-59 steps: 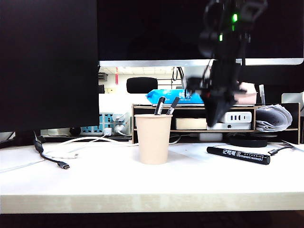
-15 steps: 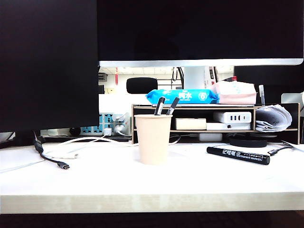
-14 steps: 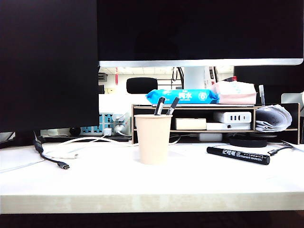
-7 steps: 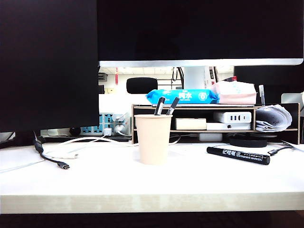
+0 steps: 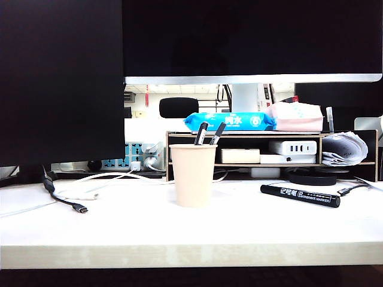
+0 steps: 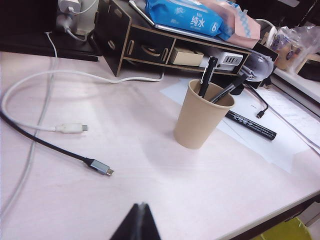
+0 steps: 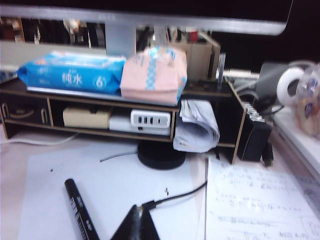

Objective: Pick up the marker from the paper cup and put it on the table.

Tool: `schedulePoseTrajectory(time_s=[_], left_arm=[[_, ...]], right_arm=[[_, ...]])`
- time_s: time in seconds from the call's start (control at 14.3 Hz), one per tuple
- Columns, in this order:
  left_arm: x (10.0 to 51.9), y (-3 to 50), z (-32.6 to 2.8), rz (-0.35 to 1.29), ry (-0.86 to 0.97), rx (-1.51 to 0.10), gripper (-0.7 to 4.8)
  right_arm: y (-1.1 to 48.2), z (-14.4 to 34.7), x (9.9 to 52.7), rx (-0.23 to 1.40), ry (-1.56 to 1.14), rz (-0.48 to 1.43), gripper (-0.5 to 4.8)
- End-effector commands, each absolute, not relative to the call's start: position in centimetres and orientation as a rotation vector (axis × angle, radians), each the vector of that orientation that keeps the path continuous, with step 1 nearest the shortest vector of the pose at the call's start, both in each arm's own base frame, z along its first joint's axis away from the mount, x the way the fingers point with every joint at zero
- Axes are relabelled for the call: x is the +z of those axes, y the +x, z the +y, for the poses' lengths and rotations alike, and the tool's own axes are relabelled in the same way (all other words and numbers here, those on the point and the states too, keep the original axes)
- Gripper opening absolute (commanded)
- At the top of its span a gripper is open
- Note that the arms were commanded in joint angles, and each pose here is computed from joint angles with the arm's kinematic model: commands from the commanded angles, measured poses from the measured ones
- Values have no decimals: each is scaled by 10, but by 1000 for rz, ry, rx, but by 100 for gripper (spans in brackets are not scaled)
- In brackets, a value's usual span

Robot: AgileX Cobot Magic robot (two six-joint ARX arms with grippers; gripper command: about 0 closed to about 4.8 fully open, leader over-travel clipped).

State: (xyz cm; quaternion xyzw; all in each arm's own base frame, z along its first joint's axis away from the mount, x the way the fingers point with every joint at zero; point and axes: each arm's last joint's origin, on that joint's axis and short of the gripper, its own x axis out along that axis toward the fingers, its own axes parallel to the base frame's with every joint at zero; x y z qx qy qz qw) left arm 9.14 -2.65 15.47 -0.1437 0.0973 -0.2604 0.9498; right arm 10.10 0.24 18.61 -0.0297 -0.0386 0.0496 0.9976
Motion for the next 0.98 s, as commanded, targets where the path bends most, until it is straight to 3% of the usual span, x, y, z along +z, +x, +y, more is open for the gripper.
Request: schedulePoseTrajectory(time_s=[0.07, 0.35, 0.98], left_arm=[[155, 91, -26, 199, -293, -531, -5], [155, 91, -26, 199, -294, -531, -5], [155, 91, -26, 199, -294, -531, -5]], right_arm=[[101, 2, 185, 94, -55, -123, -5], [103, -1, 176, -6, 64, -94, -5], [103, -1, 166, -11, 105, 2, -5]])
